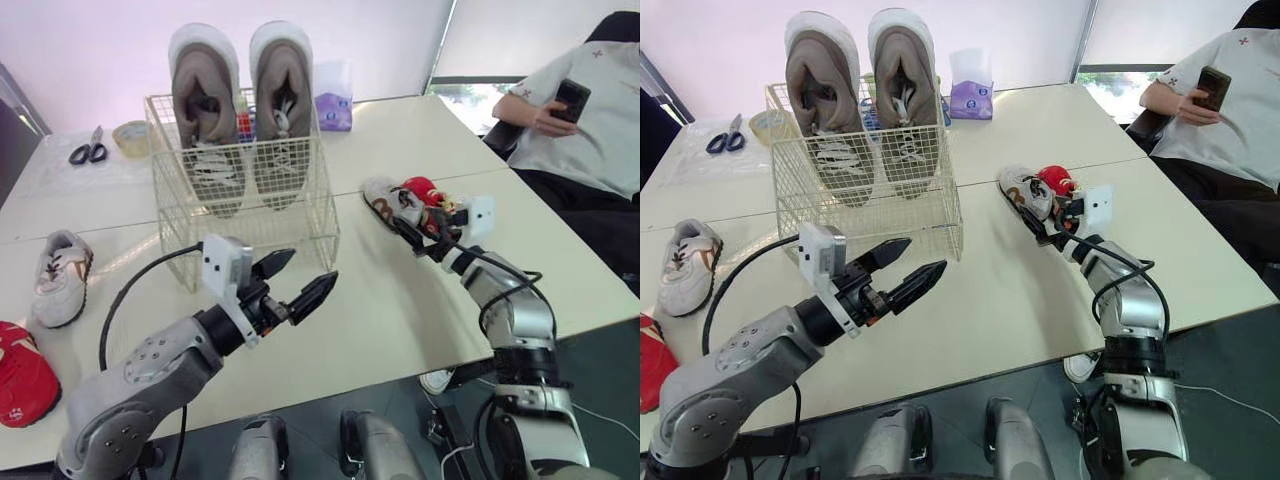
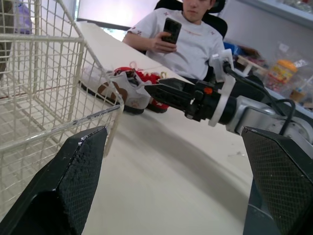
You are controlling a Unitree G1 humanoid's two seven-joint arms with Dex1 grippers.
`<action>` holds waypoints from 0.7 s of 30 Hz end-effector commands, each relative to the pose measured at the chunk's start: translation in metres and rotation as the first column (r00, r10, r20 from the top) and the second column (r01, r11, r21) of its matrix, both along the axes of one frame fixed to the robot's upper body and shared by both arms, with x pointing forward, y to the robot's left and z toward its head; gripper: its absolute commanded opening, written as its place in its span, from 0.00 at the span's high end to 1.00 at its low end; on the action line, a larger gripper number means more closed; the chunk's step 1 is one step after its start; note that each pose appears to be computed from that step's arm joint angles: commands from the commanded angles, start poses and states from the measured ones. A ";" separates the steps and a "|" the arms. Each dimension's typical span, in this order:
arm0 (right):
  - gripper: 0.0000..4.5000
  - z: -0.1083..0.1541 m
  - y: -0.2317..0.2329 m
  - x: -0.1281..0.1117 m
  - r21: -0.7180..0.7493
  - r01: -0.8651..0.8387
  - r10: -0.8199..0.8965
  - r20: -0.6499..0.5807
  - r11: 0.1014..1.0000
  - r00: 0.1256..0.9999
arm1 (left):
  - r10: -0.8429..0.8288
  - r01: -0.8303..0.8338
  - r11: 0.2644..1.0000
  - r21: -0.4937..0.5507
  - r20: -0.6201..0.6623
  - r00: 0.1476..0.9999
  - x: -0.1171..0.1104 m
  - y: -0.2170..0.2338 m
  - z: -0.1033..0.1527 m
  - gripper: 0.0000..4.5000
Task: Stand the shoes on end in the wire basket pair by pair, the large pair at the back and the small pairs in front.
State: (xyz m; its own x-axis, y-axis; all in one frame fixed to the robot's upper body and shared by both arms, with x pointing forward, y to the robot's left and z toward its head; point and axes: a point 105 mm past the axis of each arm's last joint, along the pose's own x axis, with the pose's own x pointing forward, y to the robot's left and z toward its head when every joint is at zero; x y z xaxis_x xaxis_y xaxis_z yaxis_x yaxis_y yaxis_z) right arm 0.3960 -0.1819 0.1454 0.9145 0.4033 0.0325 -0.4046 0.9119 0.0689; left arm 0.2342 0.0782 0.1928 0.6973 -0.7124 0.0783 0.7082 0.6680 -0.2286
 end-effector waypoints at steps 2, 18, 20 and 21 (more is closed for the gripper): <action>0.01 0.005 -0.001 0.017 -0.008 0.017 -0.017 0.038 1.000 0.999 | -0.007 0.007 1.000 0.002 0.052 0.999 -0.007 -0.003 0.008 0.00; 0.52 -0.035 0.000 0.040 -0.082 0.028 -0.034 -0.077 0.996 0.996 | 0.032 -0.033 0.999 0.036 0.046 0.998 -0.009 0.002 0.004 0.00; 0.75 -0.037 0.001 0.040 -0.109 0.028 -0.037 -0.081 0.994 0.996 | 0.028 -0.030 0.999 0.042 0.050 0.998 -0.009 0.003 0.006 0.00; 0.86 -0.038 0.001 0.040 -0.121 0.025 -0.035 -0.079 0.992 0.996 | 0.026 -0.028 0.999 0.046 0.054 0.998 -0.009 0.004 0.007 0.00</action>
State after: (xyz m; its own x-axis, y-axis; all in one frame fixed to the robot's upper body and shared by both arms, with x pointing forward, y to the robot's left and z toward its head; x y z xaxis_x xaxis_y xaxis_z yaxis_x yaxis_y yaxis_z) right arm 0.4372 -0.1827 0.1173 0.9279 0.3696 -0.0485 -0.3699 0.9291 0.0018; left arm 0.2308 0.0829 0.1869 0.7244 -0.6883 0.0390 0.6811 0.7058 -0.1947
